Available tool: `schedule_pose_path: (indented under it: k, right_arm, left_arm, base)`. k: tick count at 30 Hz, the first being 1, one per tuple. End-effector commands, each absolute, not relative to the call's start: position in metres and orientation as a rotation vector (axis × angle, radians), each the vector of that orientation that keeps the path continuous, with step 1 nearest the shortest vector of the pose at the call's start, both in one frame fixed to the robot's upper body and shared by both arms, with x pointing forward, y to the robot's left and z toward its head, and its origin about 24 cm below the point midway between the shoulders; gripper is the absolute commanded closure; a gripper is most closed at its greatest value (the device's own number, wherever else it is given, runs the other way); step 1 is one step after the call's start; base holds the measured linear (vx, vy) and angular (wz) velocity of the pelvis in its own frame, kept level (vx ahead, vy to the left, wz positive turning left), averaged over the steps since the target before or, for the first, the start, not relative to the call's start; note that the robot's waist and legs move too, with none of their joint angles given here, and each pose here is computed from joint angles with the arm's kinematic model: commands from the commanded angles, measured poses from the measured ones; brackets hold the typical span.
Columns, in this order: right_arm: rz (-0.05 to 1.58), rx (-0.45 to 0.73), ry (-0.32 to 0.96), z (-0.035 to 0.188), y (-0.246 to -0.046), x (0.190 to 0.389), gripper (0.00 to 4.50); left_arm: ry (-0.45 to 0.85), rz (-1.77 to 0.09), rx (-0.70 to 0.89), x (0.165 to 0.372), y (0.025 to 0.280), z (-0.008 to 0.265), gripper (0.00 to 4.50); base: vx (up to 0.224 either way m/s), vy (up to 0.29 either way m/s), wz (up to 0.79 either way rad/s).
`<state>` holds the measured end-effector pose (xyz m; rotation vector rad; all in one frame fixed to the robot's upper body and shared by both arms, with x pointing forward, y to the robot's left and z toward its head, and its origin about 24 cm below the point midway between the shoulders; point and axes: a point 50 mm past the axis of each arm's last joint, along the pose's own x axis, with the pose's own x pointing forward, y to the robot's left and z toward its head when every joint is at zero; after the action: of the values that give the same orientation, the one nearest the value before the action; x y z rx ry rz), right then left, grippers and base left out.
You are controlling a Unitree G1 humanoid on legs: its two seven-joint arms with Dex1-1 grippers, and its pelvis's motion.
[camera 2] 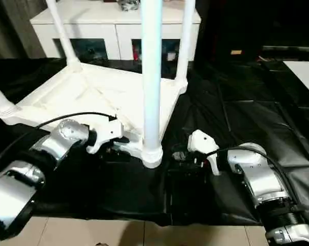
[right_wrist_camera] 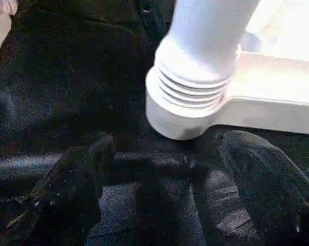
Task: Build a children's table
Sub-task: Rotate table base
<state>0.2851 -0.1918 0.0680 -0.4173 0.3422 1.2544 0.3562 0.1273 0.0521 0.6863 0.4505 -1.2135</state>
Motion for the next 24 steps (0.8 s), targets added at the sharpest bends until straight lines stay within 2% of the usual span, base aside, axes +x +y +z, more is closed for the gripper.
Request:
schedule_pose_path:
  k: [1,6,9,11,17,21,24]
  right_arm:
    - [1.276,-0.431,0.317,0.074,-0.187,0.285,0.69]
    - [1.274,-0.429,0.322,0.075,-0.187,0.284,0.69]
    - [1.235,-0.43,0.314,0.076,-0.19,0.289,0.69]
    - [1.202,-0.435,0.303,0.077,-0.191,0.292,0.69]
    - [1.117,-0.44,0.298,0.076,-0.194,0.3,0.69]
    - [1.004,-0.443,0.322,0.07,-0.199,0.307,0.69]
    - [0.989,-0.436,0.322,0.068,-0.199,0.309,0.69]
  left_arm:
    - [0.446,-1.15,0.677,0.362,0.132,0.058,2.39]
    - [0.532,-1.138,0.624,0.361,0.137,0.053,2.69]
    - [0.638,-1.135,0.569,0.357,0.143,0.046,2.79]
    - [0.662,-1.118,0.562,0.355,0.145,0.042,2.93]
    - [0.692,-1.063,0.502,0.351,0.144,0.035,3.15]
    - [0.699,-1.033,0.428,0.338,0.14,0.029,3.28]
    - [0.693,-1.022,0.413,0.334,0.139,0.029,3.34]
  base:
    - [0.0,0.0,0.0]
    - [0.0,0.0,0.0]
    - [0.0,0.0,0.0]
    - [0.0,0.0,0.0]
    - [0.0,0.0,0.0]
    - [0.0,0.0,0.0]
    - [0.0,0.0,0.0]
